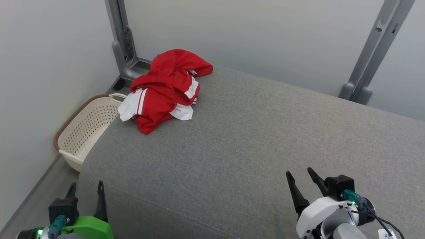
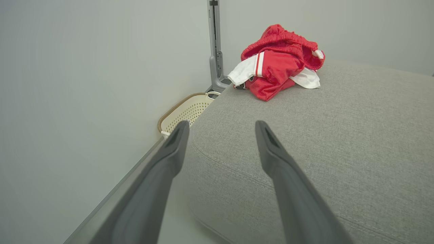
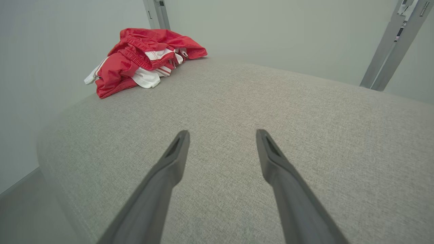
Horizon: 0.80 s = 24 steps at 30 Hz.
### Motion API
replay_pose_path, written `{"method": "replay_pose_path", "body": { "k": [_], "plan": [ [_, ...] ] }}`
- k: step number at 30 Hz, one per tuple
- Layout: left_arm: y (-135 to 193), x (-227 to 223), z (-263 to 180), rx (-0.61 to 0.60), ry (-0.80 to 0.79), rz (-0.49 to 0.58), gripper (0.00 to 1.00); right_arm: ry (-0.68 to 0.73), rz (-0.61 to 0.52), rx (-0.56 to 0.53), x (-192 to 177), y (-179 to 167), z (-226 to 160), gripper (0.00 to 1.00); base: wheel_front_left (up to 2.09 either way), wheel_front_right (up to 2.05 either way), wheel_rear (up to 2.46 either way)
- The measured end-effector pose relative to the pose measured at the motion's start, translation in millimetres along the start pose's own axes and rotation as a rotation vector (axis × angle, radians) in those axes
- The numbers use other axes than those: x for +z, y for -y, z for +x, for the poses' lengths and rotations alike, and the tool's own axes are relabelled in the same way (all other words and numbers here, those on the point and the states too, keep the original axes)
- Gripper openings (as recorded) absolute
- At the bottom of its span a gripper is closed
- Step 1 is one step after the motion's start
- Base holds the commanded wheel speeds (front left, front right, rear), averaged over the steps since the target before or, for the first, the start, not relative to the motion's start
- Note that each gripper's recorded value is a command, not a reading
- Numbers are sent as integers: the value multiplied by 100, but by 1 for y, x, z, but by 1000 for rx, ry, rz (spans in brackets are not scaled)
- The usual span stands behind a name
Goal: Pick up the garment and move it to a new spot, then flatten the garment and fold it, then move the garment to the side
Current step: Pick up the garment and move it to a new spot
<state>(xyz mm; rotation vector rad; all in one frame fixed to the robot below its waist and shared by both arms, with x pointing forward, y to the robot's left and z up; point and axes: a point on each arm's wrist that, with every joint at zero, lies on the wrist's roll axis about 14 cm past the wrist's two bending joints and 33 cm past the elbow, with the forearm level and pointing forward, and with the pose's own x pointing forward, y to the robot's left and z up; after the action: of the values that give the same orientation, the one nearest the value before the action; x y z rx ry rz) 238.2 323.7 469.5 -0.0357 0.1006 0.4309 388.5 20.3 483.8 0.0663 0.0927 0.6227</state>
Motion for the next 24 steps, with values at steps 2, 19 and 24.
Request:
{"method": "replay_pose_path", "body": {
  "k": [2,19,24],
  "plan": [
    [-6,0,-4,22,1,-3,100,-10,1,25,-4,-7,5,100,0,0,0],
    [31,17,42,-134,-88,-22,100,-12,-3,45,-5,-10,8,100,0,0,0],
    [49,38,85,-180,-148,-16,100,-18,-27,39,-1,-5,6,100,0,0,0]
  ]
}}
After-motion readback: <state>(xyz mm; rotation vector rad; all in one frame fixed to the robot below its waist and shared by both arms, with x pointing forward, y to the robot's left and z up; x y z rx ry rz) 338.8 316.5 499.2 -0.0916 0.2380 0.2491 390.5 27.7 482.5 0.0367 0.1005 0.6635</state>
